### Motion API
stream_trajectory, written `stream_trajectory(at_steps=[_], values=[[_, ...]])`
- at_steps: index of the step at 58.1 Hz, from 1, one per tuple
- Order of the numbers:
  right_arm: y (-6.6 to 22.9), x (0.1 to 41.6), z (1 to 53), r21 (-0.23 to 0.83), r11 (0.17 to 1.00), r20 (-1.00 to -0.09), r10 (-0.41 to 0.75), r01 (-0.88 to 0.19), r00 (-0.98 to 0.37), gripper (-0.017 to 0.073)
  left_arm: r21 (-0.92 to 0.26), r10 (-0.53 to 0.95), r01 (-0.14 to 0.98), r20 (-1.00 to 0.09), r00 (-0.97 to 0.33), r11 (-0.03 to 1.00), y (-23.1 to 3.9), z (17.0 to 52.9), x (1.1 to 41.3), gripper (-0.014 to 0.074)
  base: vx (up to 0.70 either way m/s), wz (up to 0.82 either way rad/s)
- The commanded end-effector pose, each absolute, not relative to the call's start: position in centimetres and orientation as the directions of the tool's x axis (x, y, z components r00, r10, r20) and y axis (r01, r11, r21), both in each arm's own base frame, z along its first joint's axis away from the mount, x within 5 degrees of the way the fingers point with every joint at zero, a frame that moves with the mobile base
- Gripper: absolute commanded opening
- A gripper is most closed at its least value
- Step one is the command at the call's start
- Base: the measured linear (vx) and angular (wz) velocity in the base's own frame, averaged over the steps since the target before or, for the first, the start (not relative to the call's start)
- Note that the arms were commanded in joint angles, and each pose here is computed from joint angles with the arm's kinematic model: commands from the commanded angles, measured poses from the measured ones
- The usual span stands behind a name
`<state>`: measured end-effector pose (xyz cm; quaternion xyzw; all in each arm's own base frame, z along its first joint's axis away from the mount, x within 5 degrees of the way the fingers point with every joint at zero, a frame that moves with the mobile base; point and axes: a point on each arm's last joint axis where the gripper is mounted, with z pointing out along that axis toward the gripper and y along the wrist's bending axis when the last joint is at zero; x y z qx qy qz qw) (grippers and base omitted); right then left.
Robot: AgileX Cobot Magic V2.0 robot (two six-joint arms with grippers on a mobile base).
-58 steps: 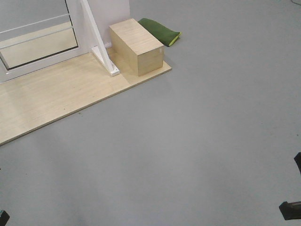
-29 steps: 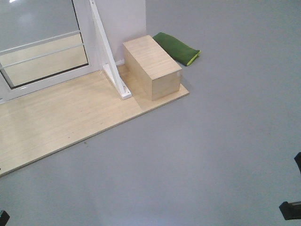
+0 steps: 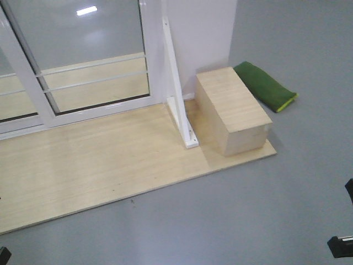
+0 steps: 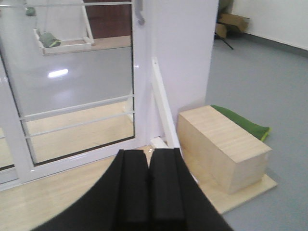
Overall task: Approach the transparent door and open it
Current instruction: 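Drive closer and align the base facing the glass door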
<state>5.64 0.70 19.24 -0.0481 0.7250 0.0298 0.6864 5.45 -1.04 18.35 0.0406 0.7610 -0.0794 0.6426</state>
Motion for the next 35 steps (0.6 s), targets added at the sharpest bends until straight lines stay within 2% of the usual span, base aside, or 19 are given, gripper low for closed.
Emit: stream_trajectory(at_steps=[1, 19, 35], values=[[0.54, 5.61, 19.62, -0.027, 0.996, -0.999, -0.024, -0.089, 0.03, 0.0, -0.08, -0.064, 0.166, -0.992, -0.104, 0.983, -1.03, 18.27, 5.54, 0.0, 0.5, 0.57], [0.54, 5.61, 19.62, -0.027, 0.996, -0.999, -0.024, -0.089, 0.03, 0.0, -0.08, -0.064, 0.166, -0.992, -0.104, 0.983, -1.03, 18.27, 5.54, 0.0, 0.5, 0.53], [0.54, 5.61, 19.62, -0.027, 0.996, -0.999, -0.024, -0.089, 0.03, 0.0, -0.08, -0.064, 0.166, -0.992, -0.104, 0.983, -1.03, 18.27, 5.54, 0.0, 0.47, 0.24]])
